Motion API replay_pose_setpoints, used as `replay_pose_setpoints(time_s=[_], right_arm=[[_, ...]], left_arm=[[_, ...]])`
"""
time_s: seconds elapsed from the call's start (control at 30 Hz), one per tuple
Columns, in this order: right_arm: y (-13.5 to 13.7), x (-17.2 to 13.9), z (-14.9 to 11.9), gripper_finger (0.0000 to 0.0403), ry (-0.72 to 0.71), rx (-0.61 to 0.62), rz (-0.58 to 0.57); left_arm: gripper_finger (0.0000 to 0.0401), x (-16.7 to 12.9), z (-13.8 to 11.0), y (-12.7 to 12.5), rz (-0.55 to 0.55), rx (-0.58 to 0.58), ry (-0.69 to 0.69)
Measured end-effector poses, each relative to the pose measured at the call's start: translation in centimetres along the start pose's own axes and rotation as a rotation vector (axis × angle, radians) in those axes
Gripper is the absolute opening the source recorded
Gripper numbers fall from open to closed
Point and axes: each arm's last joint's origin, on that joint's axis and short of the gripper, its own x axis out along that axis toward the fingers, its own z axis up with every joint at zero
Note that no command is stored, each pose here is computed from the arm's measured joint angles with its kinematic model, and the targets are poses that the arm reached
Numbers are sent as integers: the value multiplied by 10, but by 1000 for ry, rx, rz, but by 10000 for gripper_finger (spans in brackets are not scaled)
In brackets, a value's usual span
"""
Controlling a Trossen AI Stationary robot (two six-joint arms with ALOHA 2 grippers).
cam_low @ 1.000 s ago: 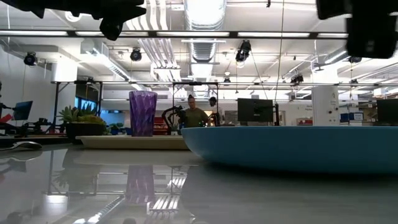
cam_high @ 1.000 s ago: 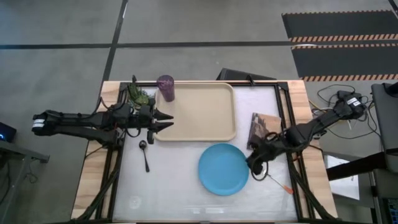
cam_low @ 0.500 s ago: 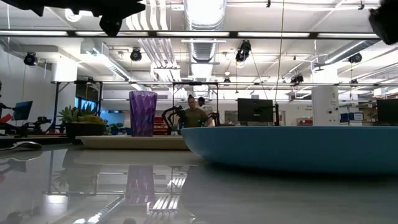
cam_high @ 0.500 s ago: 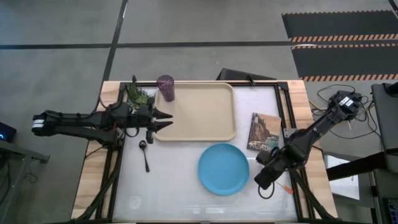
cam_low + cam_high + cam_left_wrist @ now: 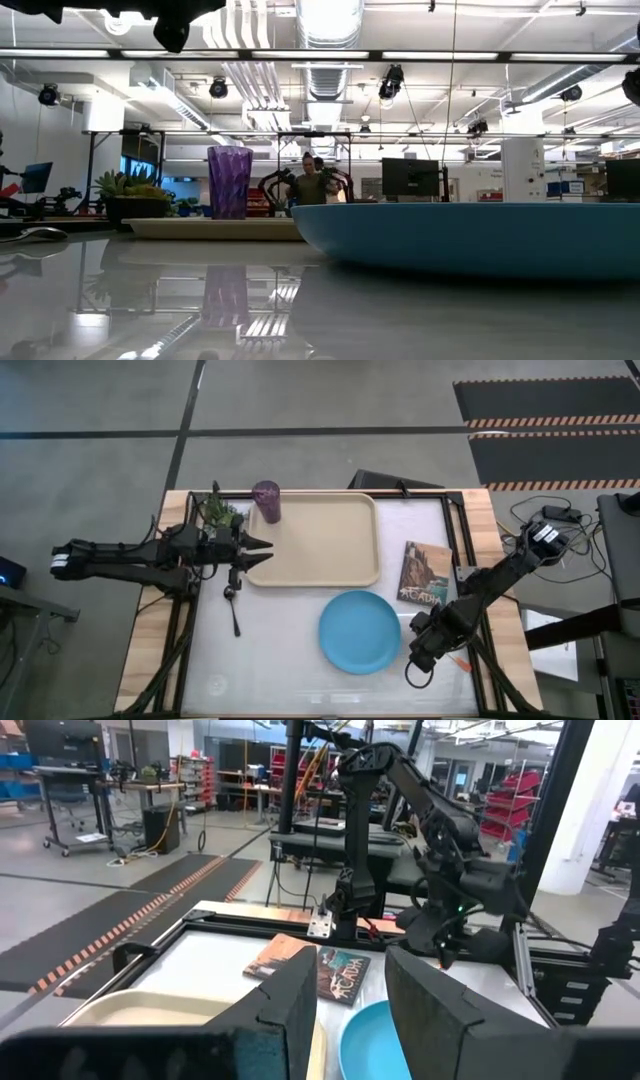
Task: Pick and place plate/cup/fork/spoon on tray
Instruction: Put the orange fork on the brown tray to the bottom right of the violet cup
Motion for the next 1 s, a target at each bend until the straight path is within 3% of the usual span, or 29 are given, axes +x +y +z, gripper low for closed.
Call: replay_pose_setpoints(time_s=[0.23, 0.73, 1.0], right_arm=[[-13, 11, 3, 9, 4, 18, -63], [-25, 18, 5, 12, -5, 24, -84], [-25, 20, 6, 83, -17, 47, -78]], left_arm=[[103, -4, 3, 0, -1, 0, -18], [103, -4, 2, 0, -8, 0, -14], [103, -3, 1, 0, -7, 0, -11]])
